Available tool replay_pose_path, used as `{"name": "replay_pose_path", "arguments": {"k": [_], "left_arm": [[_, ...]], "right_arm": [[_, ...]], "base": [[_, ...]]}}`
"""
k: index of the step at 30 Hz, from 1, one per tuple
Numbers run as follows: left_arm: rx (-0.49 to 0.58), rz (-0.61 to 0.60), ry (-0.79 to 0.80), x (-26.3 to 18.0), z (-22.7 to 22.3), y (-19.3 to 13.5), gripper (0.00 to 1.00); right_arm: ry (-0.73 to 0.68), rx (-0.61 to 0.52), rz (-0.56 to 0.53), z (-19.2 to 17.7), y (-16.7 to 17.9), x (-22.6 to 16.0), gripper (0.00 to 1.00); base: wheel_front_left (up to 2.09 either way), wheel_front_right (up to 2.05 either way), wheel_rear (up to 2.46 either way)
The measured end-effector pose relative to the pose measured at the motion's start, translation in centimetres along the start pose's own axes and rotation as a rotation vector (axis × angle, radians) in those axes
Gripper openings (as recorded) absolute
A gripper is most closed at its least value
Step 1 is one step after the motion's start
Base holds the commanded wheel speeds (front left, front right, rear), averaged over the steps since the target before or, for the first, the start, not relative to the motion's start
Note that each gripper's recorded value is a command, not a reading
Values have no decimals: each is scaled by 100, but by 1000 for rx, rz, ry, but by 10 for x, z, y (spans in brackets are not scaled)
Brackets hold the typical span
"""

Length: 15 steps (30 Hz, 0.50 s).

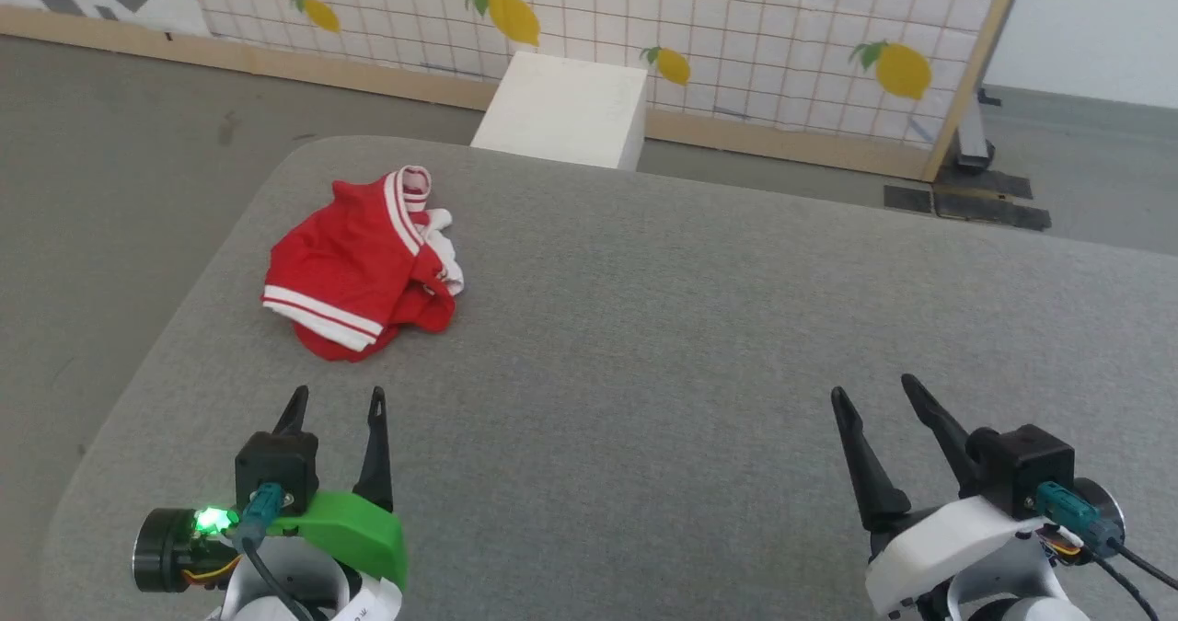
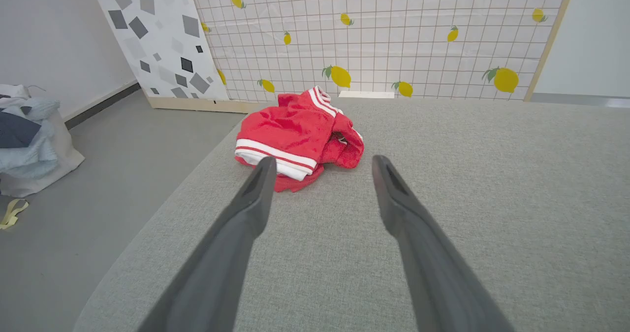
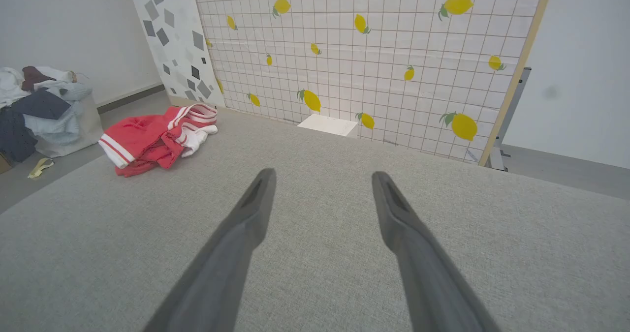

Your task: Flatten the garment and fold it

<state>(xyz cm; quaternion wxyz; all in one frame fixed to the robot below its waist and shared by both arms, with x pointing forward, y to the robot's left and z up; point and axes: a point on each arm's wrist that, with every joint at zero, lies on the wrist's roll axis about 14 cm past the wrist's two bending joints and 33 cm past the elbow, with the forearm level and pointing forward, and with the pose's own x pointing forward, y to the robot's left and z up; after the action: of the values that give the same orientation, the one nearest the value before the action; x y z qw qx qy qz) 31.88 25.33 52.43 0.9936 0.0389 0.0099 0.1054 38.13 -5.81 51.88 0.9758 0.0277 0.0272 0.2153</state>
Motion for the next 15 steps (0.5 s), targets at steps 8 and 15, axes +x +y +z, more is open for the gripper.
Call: {"name": "replay_pose_path", "arguments": {"k": [8, 15], "left_arm": [[3, 49, -6, -13, 1, 16, 100], [9, 92, -13, -22, 1, 30, 100]], "right_arm": [[1, 8, 65, 1, 21, 7, 100], [8, 14, 118, 0, 38, 12, 100]], "base": [[0, 0, 0], [0, 0, 0]]}}
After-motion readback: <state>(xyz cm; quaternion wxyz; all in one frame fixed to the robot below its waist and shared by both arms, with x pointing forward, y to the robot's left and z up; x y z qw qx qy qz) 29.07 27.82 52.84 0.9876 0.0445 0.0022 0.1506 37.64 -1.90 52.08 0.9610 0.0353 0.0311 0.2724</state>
